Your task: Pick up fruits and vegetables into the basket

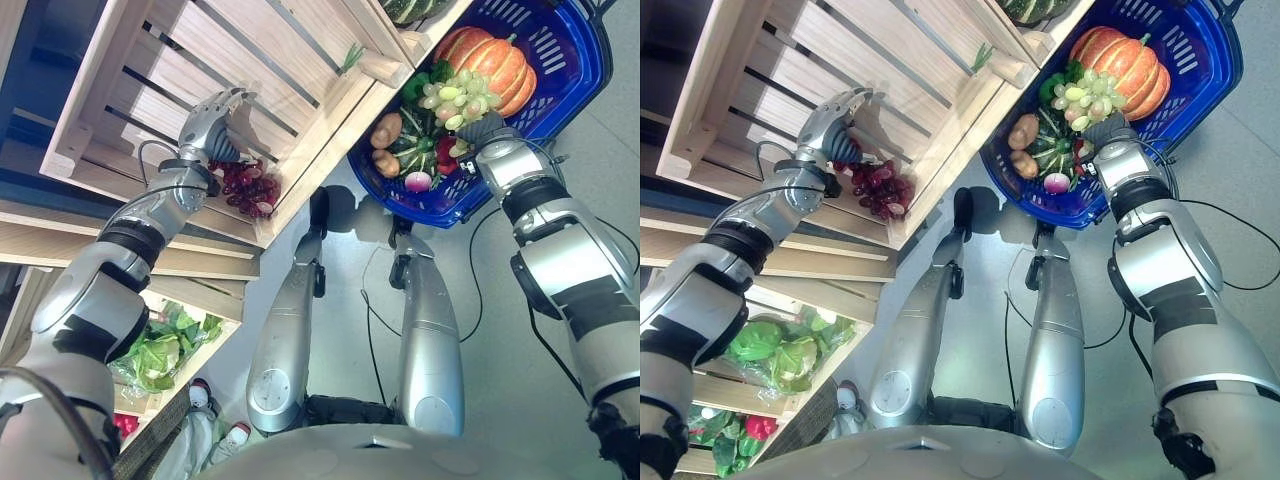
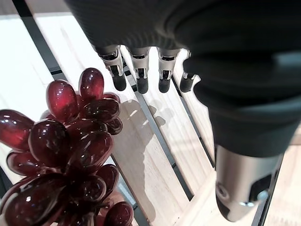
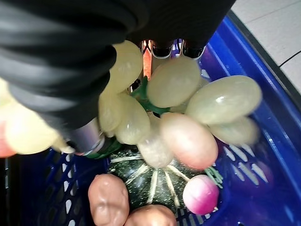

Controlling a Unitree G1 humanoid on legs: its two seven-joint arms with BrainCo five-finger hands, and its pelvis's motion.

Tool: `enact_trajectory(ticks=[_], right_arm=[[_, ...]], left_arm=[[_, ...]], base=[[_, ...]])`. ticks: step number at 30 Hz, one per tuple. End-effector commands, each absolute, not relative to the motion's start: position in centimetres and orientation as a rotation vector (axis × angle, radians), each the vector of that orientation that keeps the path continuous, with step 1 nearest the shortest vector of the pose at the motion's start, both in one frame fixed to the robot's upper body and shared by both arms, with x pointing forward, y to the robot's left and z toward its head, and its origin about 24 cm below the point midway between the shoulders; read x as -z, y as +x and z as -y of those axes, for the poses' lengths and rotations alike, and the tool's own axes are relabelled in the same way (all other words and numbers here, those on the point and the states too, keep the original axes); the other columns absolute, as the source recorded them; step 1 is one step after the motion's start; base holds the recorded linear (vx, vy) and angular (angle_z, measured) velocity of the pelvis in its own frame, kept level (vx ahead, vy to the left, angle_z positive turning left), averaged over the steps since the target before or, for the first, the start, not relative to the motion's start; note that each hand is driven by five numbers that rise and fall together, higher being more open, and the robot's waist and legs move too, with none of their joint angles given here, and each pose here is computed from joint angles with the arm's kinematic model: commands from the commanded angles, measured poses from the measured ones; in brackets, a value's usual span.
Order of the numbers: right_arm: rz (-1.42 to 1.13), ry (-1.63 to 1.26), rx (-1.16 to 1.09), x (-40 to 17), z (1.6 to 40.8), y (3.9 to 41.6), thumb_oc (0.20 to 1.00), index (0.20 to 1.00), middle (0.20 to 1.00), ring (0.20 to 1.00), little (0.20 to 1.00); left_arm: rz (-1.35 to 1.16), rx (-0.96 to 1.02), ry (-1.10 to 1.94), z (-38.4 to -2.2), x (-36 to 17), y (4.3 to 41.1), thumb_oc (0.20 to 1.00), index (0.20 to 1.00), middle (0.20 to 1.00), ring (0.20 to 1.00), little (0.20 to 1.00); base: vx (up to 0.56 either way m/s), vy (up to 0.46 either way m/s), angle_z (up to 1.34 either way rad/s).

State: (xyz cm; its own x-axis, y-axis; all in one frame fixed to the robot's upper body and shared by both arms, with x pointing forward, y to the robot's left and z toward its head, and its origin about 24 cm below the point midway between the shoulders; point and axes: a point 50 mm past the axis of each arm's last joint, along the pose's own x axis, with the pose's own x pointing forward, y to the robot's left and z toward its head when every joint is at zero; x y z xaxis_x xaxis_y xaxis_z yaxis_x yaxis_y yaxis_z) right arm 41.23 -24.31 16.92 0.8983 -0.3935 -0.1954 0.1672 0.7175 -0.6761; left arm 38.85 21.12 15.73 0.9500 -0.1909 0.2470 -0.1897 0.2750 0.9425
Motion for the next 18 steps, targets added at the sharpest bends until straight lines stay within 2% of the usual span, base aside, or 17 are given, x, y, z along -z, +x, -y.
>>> enact_trajectory(ticks=[1, 11, 18], right_arm=[[-0.315, -0.821, 0.431, -19.8, 26.7, 40.9, 1.000, 1.000, 1.000, 1.000, 1.000], [-0.348, -0.857, 0.485, -19.6, 26.9, 40.8, 1.000, 1.000, 1.000, 1.000, 1.000], [-0.318, -0.844, 0.515, -19.5, 26.9, 40.8, 1.000, 1.000, 1.000, 1.000, 1.000]], left_arm=[[0.345, 0.025, 1.382, -21.5, -15.4, 38.9, 1.000, 1.000, 1.000, 1.000, 1.000], [0.391, 0.192, 1.567, -19.8, -14.6, 38.7, 1.000, 1.000, 1.000, 1.000, 1.000], [0.308, 0.341, 1.672, -19.3, -13.7, 38.8, 1.000, 1.000, 1.000, 1.000, 1.000]], base=[[0.00, 0.015, -0.06], [0.00, -0.001, -0.02], [0.00, 0.000, 0.00]])
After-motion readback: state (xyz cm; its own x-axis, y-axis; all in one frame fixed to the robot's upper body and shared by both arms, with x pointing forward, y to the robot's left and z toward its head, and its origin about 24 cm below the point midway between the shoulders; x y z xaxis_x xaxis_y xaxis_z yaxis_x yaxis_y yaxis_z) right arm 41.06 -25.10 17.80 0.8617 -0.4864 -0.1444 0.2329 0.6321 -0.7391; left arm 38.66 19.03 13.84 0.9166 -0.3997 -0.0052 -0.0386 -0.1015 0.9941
